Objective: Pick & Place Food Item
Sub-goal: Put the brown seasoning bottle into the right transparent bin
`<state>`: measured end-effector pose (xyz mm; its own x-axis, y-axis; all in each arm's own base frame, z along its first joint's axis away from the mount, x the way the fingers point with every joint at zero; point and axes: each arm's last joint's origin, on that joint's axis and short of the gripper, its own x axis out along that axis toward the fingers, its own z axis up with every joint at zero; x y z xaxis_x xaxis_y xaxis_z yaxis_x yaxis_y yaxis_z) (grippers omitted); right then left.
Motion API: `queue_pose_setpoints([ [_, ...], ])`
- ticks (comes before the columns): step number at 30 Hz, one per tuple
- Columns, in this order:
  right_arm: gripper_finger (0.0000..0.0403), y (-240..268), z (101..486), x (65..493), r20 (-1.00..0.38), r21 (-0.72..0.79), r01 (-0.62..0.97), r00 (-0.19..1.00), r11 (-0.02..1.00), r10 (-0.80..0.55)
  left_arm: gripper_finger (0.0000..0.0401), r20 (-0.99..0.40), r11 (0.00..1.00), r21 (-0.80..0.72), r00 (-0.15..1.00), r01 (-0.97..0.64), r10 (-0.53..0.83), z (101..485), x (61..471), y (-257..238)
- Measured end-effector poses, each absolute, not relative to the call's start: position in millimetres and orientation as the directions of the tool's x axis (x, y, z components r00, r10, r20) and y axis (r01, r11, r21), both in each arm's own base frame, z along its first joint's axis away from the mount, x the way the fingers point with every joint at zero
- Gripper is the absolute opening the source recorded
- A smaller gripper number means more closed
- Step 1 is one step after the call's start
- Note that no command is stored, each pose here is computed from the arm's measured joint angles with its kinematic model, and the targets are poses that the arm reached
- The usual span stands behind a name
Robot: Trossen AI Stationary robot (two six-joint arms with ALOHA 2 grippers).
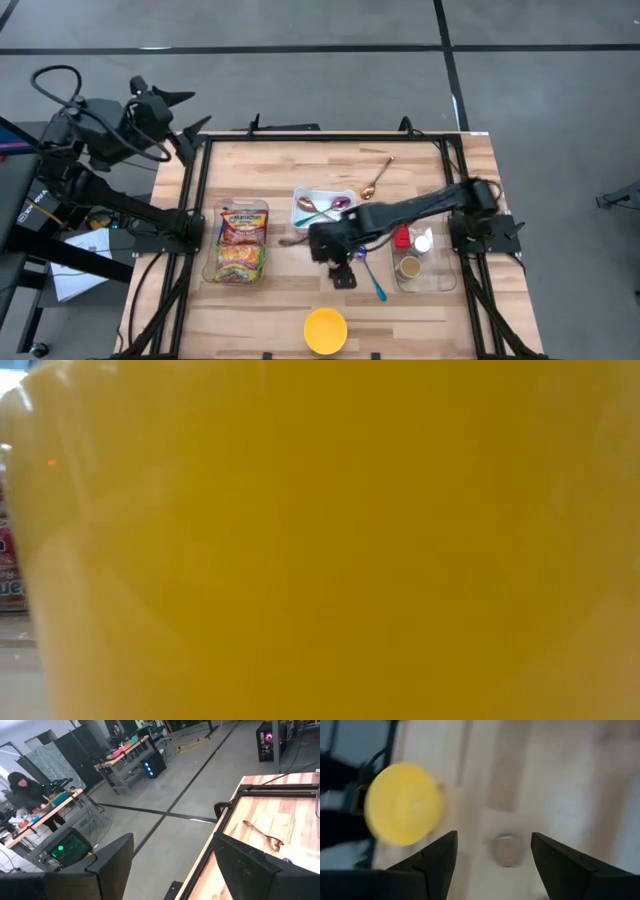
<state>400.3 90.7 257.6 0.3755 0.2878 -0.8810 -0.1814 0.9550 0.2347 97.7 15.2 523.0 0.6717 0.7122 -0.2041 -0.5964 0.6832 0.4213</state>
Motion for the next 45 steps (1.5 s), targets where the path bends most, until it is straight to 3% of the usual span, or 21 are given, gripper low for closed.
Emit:
queue_pose_setpoints([
  [4, 0.0234, 86.4, 255.9, 377.6, -0.878, 0.134, -0.168, 0.438, 0.977, 0.195, 0.0265, -0.214, 0.683, 0.432, 0.669, -0.589, 0.712, 521.8, 104.4, 14.7],
  [15, 0.0215, 85.6, 213.0, 362.3, -0.87, 0.146, -0.232, 0.432, 0.962, 0.237, 0.0265, -0.234, 0.681, 0.453, 0.661, -0.575, 0.713, 518.6, 120.0, 13.6],
  [26, 0.0217, 117.8, 186.5, 362.3, -0.874, -0.051, -0.395, 0.462, 0.917, 0.149, 0.0265, -0.236, 0.682, 0.452, 0.66, -0.575, 0.713, 518.2, 121.4, 13.5],
  [34, 0.0217, 126.8, 186.9, 363.8, -0.851, -0.12, -0.38, 0.514, 0.917, 0.102, 0.0265, -0.236, 0.684, 0.444, 0.661, -0.579, 0.713, 518.3, 120.9, 13.5],
  [45, 0.0233, 127.8, 187.8, 365.1, -0.843, -0.09, -0.386, 0.52, 0.918, 0.136, 0.0265, -0.245, 0.705, 0.428, 0.678, -0.565, 0.693, 517.8, 121.5, 12.9],
])
